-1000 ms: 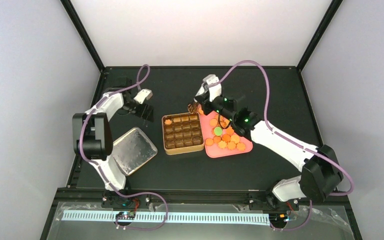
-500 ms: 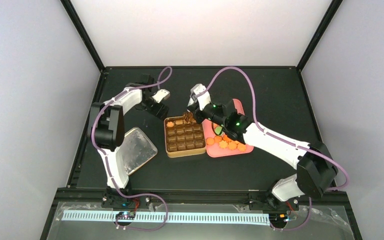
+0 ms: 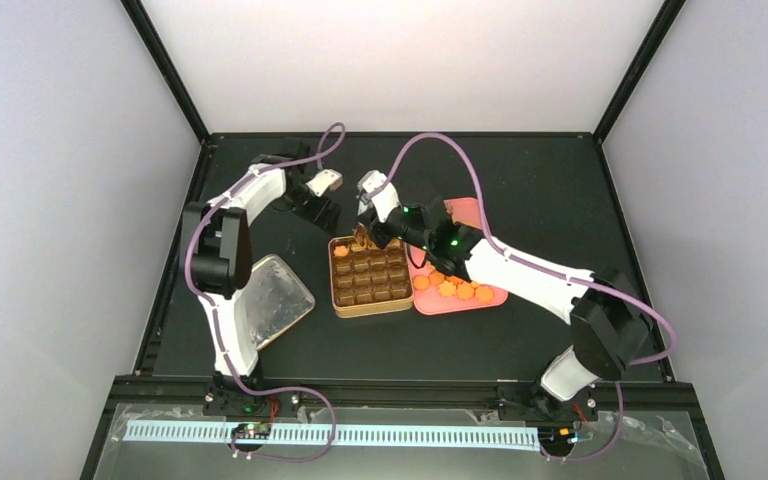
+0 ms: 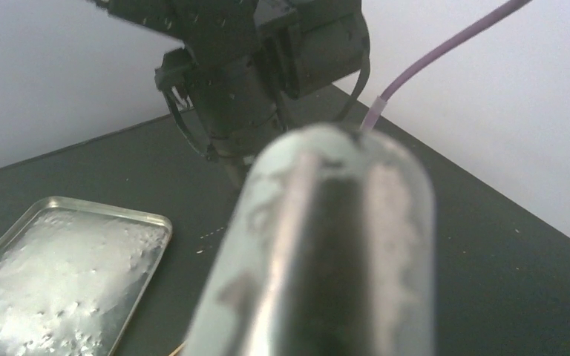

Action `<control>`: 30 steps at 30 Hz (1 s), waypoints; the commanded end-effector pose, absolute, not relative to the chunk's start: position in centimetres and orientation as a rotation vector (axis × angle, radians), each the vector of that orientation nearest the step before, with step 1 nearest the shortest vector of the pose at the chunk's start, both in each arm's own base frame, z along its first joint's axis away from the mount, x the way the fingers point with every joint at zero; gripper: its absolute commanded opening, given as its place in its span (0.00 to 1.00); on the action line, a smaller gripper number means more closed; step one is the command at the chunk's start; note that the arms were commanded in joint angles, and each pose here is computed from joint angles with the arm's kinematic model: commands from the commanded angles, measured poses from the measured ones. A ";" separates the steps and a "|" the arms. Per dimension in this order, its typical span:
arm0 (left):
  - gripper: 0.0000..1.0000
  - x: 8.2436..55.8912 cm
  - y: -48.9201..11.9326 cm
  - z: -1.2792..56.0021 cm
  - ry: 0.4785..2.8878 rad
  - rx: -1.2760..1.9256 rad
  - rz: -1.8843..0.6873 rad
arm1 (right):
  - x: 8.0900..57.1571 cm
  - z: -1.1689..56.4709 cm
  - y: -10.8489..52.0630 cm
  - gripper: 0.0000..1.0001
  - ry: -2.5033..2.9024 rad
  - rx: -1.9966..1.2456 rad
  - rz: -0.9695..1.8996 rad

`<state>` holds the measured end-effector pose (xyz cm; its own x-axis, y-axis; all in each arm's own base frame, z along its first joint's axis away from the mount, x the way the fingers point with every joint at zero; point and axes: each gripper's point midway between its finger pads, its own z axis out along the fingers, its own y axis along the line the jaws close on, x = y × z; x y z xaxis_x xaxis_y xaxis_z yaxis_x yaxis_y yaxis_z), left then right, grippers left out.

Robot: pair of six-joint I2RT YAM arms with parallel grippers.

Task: Pack the cookies
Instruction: Place the fake cookies in the empty pocket of the box.

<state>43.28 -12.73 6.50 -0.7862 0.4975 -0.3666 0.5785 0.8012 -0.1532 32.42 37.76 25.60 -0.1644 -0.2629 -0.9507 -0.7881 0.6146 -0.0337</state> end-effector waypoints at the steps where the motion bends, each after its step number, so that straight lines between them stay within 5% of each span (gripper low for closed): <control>1: 0.99 42.7 -9.2 9.8 2.684 0.706 -0.366 | 32.5 26.6 39.5 0.04 1.667 -0.914 0.573; 14: 0.99 35.5 -5.1 11.8 2.667 0.649 -0.398 | 33.5 24.6 41.0 0.12 1.690 -0.972 0.542; 22: 0.99 35.1 -5.4 12.2 2.656 0.627 -0.433 | 33.5 24.4 41.4 0.30 1.707 -0.973 0.567; 30: 0.99 35.1 -5.7 12.3 2.649 0.621 -0.459 | 33.8 26.0 40.7 0.30 1.691 -0.933 0.540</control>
